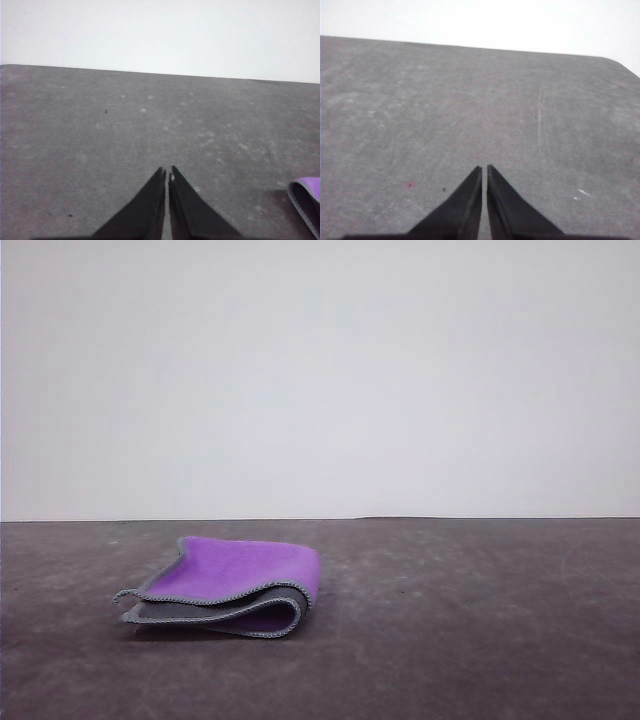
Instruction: Fold clothes
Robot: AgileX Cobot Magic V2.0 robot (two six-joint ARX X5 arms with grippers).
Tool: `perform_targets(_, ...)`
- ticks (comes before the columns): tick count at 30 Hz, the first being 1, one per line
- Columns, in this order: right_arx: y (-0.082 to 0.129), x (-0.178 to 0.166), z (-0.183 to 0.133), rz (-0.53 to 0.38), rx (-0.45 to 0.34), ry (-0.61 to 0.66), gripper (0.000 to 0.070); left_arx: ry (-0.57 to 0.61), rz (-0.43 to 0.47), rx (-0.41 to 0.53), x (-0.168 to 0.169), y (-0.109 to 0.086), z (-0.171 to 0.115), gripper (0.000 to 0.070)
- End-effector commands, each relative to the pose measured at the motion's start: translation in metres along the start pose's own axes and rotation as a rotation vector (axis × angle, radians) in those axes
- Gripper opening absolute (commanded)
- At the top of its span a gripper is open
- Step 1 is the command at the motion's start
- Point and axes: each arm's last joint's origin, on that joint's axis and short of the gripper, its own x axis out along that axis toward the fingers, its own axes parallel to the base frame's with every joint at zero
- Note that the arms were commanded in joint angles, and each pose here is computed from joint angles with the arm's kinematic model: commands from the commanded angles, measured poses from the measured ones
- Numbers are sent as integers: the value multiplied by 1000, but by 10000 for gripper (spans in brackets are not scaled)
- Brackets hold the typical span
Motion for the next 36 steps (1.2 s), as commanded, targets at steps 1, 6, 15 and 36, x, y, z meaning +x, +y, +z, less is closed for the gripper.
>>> perform_targets(1,-1,0,0,-14,15,-8,16,8,2,9,2,1,-6,0)
perform_targets(6,-1,0,0,-26,16,-8,16,8,2,9,2,1,-6,0)
perform_targets(15,-1,0,0,-25,16,-9,16,8,2,9,2,1,-6,0)
perform_targets(36,-1,0,0,-25,16,-9,16,8,2,9,2,1,-6,0)
